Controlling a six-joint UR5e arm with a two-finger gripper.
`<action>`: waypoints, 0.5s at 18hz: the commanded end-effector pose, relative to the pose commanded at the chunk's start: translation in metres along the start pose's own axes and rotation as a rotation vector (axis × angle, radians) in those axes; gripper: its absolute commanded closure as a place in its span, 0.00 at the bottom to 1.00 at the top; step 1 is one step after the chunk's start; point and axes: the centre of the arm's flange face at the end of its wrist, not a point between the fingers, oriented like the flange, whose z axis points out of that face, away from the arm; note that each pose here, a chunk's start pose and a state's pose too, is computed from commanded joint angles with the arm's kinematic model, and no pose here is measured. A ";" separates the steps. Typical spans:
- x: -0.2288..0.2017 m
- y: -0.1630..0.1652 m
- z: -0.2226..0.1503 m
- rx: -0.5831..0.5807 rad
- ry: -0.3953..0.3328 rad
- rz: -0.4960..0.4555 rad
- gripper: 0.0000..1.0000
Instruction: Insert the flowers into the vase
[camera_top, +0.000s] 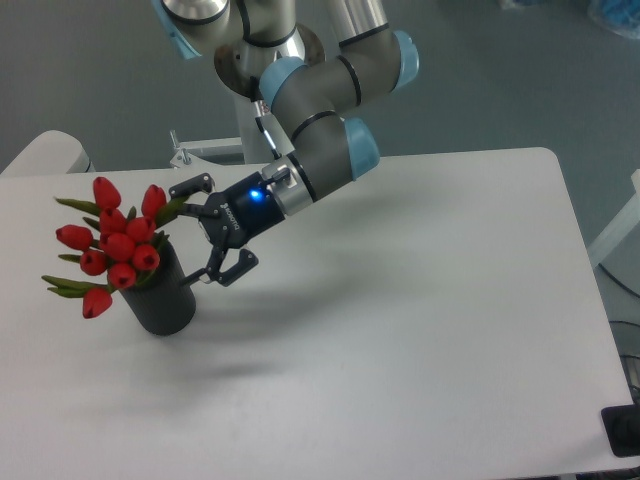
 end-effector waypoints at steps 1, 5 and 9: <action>-0.005 0.000 -0.009 -0.006 -0.019 0.001 0.00; -0.020 0.003 -0.042 -0.006 -0.085 -0.012 0.00; -0.042 -0.009 -0.064 -0.009 -0.127 0.002 0.00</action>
